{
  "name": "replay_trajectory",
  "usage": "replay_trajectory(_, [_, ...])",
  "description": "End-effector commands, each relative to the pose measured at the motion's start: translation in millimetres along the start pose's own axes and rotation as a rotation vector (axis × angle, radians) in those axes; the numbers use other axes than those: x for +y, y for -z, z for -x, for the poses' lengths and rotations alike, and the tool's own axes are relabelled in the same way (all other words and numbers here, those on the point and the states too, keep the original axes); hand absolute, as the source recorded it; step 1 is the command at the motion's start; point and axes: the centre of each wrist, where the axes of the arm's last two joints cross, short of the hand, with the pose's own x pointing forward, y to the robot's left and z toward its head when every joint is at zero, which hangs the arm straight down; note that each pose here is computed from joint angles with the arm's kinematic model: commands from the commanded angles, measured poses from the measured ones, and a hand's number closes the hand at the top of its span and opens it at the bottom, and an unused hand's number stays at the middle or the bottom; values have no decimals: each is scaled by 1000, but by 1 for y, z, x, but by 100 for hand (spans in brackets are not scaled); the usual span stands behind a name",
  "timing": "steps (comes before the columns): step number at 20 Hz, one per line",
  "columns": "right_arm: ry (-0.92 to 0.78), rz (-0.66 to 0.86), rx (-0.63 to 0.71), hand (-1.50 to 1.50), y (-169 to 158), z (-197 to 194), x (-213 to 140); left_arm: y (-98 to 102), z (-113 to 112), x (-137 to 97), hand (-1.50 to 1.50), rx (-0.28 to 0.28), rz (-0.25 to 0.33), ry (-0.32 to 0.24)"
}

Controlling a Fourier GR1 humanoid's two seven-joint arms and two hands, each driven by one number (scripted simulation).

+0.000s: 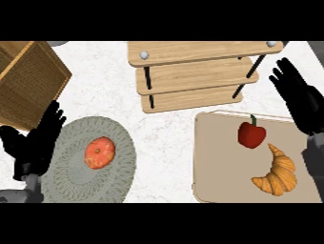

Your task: Pick the croissant from the tray and place it in the tiered shelf

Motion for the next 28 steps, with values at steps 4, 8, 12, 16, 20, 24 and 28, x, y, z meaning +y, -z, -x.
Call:
replay_trajectory(4, [-100,493,10,-150,-53,4,-67,2,-18,-16,0,-174,63,99])
replay_trajectory(8, [592,631,-242,150,-33,-4,-31,1,-10,-9,0,-128,71,105])
replay_trajectory(12, [-377,1160,181,150,-144,70,-124,0,-20,-14,0,-214,92,152])
replay_trajectory(16, [-330,1442,31,-150,-183,92,-95,-4,-17,-19,0,-229,149,168])
replay_trajectory(20, [-224,1432,-174,-150,-203,78,-44,6,-22,-39,0,-244,182,172])
replay_trajectory(24, [-305,1134,-15,-150,-227,80,-14,9,-14,-48,0,-248,215,171])
replay_trajectory(28, [-367,1076,70,-150,-236,45,1,13,-10,-69,0,-253,236,182])
